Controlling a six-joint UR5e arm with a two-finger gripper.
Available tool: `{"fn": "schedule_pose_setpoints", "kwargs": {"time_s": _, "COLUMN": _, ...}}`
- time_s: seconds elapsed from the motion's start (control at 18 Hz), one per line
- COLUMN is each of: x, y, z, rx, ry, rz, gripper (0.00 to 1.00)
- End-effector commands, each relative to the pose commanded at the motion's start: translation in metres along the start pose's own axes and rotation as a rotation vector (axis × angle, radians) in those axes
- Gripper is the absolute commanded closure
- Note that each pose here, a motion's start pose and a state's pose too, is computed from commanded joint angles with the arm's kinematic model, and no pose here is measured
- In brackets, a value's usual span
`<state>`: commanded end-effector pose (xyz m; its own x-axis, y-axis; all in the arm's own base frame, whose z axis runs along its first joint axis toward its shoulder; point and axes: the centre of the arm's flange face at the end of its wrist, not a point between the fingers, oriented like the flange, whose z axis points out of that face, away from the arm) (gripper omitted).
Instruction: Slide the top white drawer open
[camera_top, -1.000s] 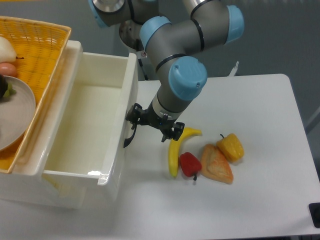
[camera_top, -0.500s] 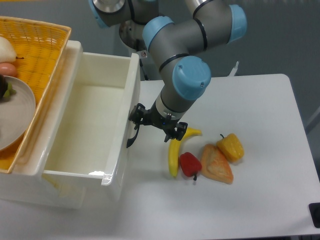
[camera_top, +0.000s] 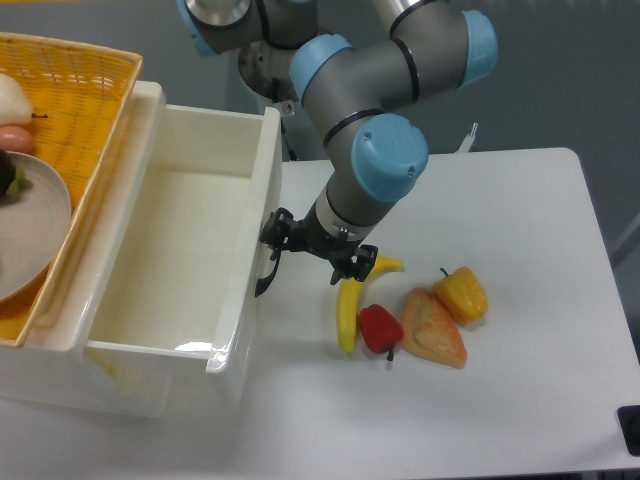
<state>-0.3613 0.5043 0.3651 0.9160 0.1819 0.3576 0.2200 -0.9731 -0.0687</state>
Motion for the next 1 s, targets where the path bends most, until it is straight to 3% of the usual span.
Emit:
{"fn": "schedule_pose_setpoints", "kwargs": {"time_s": 0.78, "x": -0.022, "y": 0.016, "z": -0.004, "rx": 0.021, "ry": 0.093, "rz": -0.078, "gripper": 0.00}}
{"fn": "schedule_pose_setpoints", "kwargs": {"time_s": 1.0, "x": -0.023, "y": 0.019, "z": -0.010, "rx": 0.030, "ry": 0.086, "rz": -0.076, "gripper": 0.00}}
